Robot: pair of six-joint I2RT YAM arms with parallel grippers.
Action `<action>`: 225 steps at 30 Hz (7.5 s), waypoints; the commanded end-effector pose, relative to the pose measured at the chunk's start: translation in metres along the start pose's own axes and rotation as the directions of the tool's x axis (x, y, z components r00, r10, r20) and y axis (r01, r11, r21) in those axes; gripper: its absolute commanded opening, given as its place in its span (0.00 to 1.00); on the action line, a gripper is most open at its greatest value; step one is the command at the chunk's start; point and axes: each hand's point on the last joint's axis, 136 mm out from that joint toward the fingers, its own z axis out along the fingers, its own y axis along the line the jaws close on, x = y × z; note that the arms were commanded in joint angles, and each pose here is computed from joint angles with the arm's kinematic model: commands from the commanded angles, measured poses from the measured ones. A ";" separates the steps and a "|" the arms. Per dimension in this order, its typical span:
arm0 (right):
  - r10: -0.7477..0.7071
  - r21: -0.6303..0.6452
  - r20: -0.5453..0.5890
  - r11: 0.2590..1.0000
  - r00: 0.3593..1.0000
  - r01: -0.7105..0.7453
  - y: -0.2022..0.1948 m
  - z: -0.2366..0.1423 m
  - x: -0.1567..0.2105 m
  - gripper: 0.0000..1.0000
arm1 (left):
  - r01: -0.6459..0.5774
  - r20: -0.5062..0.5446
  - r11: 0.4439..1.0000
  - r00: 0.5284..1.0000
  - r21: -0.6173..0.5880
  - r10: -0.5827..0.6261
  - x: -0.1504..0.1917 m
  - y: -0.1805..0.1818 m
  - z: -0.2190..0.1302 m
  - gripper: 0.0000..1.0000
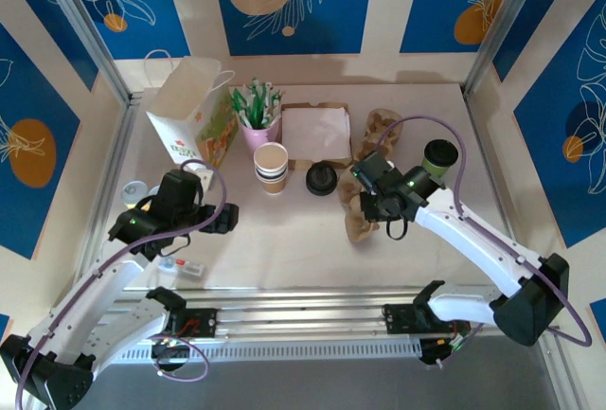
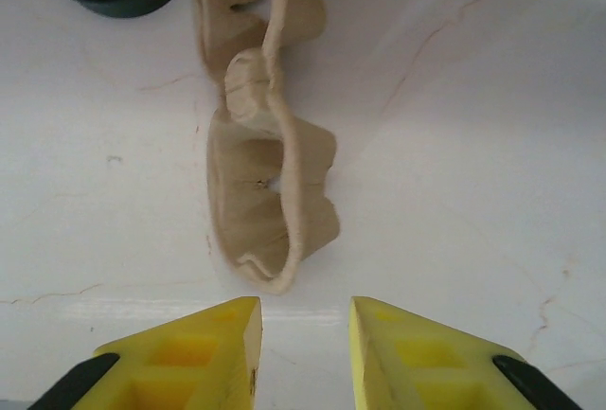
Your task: Pack the takeout coffee
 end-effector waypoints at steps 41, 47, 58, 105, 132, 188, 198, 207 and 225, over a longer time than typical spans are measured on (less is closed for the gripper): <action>0.243 -0.204 -0.109 0.944 0.964 -0.261 0.060 0.033 -0.019 0.63 | -0.004 -0.025 1.000 1.000 -0.010 0.004 0.003 0.002 0.005 1.00; 0.308 -0.084 -0.189 0.941 0.933 -0.327 0.058 0.055 -0.010 0.64 | -0.005 -0.028 1.000 1.000 -0.005 0.005 0.004 0.001 0.006 1.00; 0.361 -0.031 -0.202 0.927 0.911 -0.374 0.040 0.073 0.017 0.54 | -0.005 -0.027 1.000 1.000 0.008 0.005 0.004 -0.001 0.006 1.00; 0.241 -0.218 -0.014 0.946 0.970 -0.239 0.020 0.006 0.014 0.95 | 0.704 0.251 0.691 0.707 -0.164 -0.661 -0.179 0.112 -0.033 0.97; 0.089 -0.214 0.054 0.974 0.995 -0.076 0.027 -0.023 0.025 1.00 | 0.891 0.273 0.392 0.445 -0.227 -0.853 -0.183 0.154 0.033 0.77; 0.058 -0.187 0.161 0.982 0.985 -0.027 0.016 -0.061 0.011 0.99 | 0.727 0.487 0.605 0.419 0.325 -0.766 -0.233 0.061 -0.241 0.00; 0.137 -0.235 0.109 0.966 0.985 -0.108 0.007 -0.062 -0.001 0.99 | 0.713 0.304 0.580 0.495 0.394 -0.814 -0.140 0.018 -0.244 0.00; 0.263 -0.263 -0.041 0.928 0.964 -0.264 0.016 -0.024 -0.001 0.99 | 0.744 0.123 0.539 0.539 0.395 -0.833 -0.078 -0.005 -0.216 0.00; 0.366 -0.068 -0.139 0.923 0.920 -0.378 -0.002 0.012 0.006 0.99 | 0.811 -0.079 0.521 0.557 0.266 -0.827 -0.016 -0.011 -0.134 0.00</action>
